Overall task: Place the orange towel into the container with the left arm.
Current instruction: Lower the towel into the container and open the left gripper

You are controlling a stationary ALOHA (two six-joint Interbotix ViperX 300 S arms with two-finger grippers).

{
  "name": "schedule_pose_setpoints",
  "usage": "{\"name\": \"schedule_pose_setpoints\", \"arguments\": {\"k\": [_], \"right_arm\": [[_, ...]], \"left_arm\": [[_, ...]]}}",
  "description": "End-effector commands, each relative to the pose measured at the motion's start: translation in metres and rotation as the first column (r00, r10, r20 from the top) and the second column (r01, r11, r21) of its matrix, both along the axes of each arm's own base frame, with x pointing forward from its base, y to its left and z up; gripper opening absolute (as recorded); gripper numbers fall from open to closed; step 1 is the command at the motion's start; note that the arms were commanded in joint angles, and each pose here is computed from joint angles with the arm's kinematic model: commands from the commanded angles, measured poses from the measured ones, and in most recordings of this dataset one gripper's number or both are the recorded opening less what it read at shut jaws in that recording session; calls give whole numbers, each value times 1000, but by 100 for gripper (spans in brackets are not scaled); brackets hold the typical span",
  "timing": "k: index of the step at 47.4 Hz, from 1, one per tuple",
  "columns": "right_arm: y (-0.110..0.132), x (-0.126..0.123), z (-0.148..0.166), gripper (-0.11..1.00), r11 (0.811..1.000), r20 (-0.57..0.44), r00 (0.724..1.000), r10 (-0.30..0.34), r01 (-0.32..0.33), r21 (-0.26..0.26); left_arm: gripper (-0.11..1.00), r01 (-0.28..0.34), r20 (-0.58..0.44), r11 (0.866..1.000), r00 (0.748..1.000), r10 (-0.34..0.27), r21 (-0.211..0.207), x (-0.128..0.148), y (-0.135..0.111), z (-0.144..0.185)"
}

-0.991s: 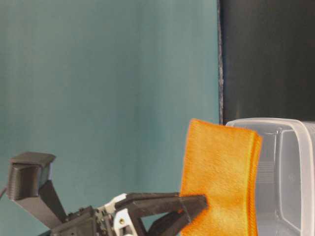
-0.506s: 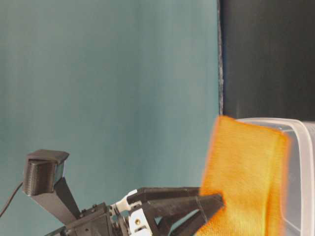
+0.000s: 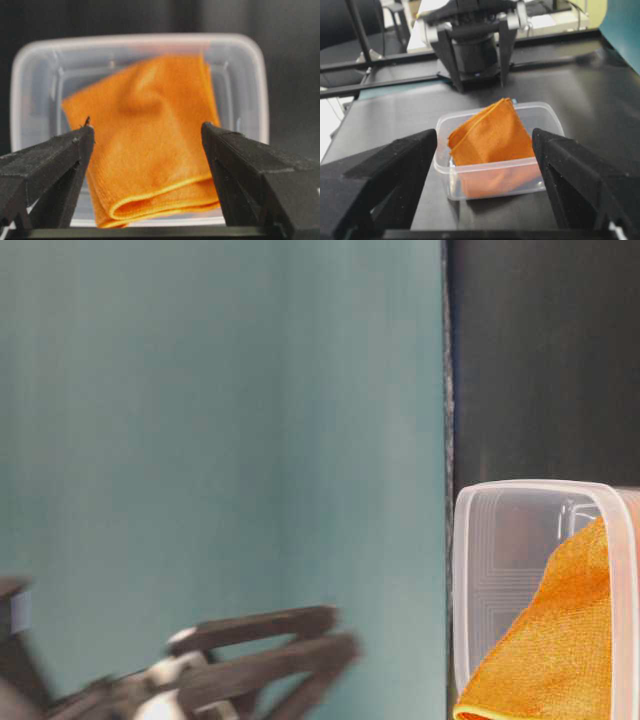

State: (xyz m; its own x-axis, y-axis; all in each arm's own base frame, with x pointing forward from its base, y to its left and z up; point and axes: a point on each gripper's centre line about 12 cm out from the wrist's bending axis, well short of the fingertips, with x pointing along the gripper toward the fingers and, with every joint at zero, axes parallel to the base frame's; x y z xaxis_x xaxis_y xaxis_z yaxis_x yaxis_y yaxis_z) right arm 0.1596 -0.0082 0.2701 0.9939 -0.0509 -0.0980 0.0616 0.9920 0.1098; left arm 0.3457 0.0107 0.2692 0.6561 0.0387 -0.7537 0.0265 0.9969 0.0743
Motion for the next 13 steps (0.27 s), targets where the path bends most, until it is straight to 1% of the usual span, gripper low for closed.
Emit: {"name": "schedule_pose_setpoints", "arguments": {"k": [1,6,7,13], "right_arm": [[0,1,4,75,1000,13,1000,1,-1,9],[0,1,3,75,1000,10,1000,0,0,13],[0,1,3,75,1000,10,1000,-1,1,13],[0,1,3,75,1000,10,1000,0,-1,12]], "left_arm": [[83,12,172,1000,985,-12,5,-13,-4,51],[83,18,305,1000,952,-19,8,-31,-6,82],[83,22,345,1000,938,-23,9,-37,-7,89],[83,32,472,999,881,-39,22,-61,-9,102]]}}
